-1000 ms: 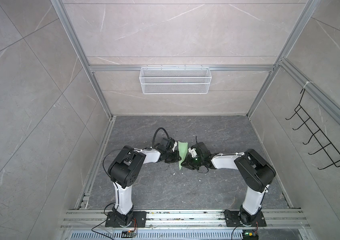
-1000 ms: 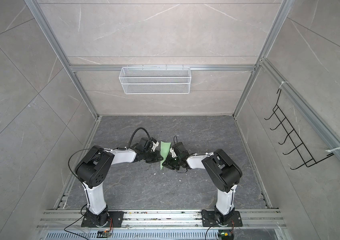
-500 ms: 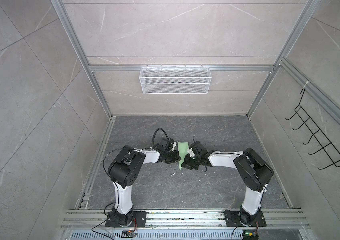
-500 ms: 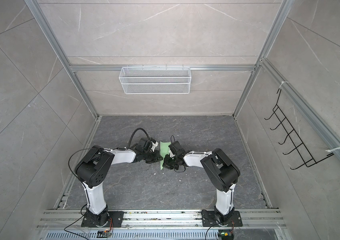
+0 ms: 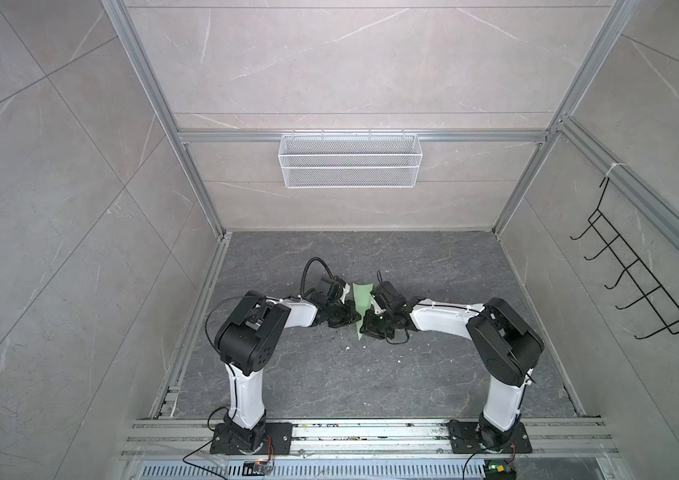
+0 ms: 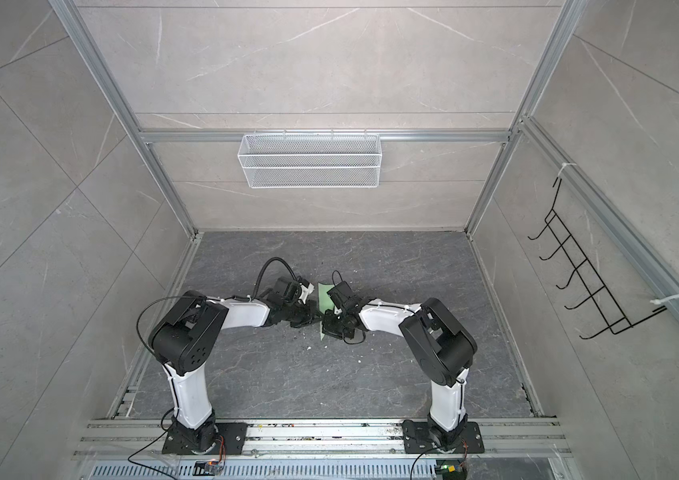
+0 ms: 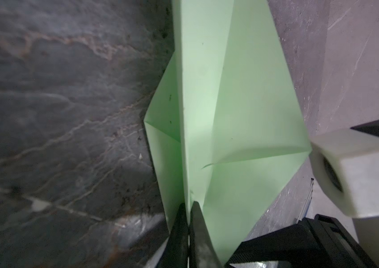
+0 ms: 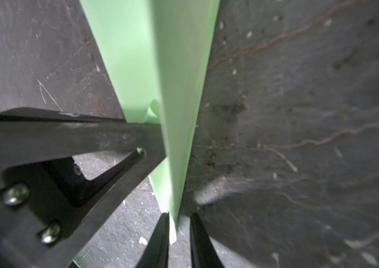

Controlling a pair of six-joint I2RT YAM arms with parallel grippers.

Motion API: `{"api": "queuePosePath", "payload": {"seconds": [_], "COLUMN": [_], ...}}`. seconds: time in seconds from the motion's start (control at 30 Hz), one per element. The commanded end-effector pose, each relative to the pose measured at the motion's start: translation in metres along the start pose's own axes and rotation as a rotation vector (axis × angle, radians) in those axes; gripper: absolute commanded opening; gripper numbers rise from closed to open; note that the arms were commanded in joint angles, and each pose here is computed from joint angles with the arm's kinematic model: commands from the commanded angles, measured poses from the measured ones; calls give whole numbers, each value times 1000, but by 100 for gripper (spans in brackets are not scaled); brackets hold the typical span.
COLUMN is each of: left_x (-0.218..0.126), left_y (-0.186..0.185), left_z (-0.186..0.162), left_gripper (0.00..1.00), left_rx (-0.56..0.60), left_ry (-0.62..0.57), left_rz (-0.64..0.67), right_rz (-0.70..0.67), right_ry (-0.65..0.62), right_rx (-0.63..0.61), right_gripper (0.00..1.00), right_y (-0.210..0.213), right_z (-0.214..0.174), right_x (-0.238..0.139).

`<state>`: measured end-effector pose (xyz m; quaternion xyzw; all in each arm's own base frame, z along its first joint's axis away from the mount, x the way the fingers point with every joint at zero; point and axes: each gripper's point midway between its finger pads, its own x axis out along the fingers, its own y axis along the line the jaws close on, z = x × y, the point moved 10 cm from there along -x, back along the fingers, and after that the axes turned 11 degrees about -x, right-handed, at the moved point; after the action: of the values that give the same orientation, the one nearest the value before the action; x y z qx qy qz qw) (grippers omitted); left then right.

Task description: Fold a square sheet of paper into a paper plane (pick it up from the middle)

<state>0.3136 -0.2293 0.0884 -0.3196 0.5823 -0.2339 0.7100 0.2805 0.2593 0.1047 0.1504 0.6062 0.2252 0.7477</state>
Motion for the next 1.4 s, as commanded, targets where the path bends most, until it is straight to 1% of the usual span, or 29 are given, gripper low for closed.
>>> {"api": "queuePosePath", "payload": {"seconds": [0.0, 0.2, 0.43, 0.57, 0.73, 0.83, 0.9, 0.93, 0.97, 1.07, 1.13, 1.27, 1.37], "left_x": [6, 7, 7, 7, 7, 7, 7, 7, 7, 7, 8, 8, 8], "left_y": [27, 30, 35, 37, 41, 44, 45, 46, 46, 47, 50, 54, 57], "left_z": [-4, -5, -6, -6, -6, -6, -5, -5, -5, -4, -5, -4, -4], "left_gripper": [5, 5, 5, 4, 4, 4, 4, 4, 4, 4, 4, 4, 4], "left_rx": [-70, -85, -105, -113, -126, -138, -143, -143, -143, -144, -148, -156, -161], "left_ry": [7, 11, 9, 10, 9, 10, 9, 10, 10, 12, 20, 33, 37], "left_rz": [89, 89, 89, 89, 86, 82, 80, 78, 75, 69, 65, 53, 52], "right_rz": [-65, -97, -129, -163, -238, -302, -333, -320, -275, -180, -81, 95, 217], "right_ry": [54, 70, 76, 79, 73, 58, 47, 31, 10, -67, -117, -161, -167], "right_rx": [13, -2, -22, -36, -63, -84, -99, -107, -114, -127, -152, -215, -216], "right_gripper": [19, 14, 13, 9, 3, 1, 2, 5, 8, 23, 30, 37, 38], "right_y": [-4, -1, 4, 6, 11, 17, 22, 25, 28, 29, 29, 20, 10], "right_z": [-9, -9, -9, -8, -8, -7, -6, -5, -5, -2, 1, 2, 6], "right_x": [3, 8, 11, 11, 10, 7, 5, 5, 3, -11, -21, -35, -36]}}
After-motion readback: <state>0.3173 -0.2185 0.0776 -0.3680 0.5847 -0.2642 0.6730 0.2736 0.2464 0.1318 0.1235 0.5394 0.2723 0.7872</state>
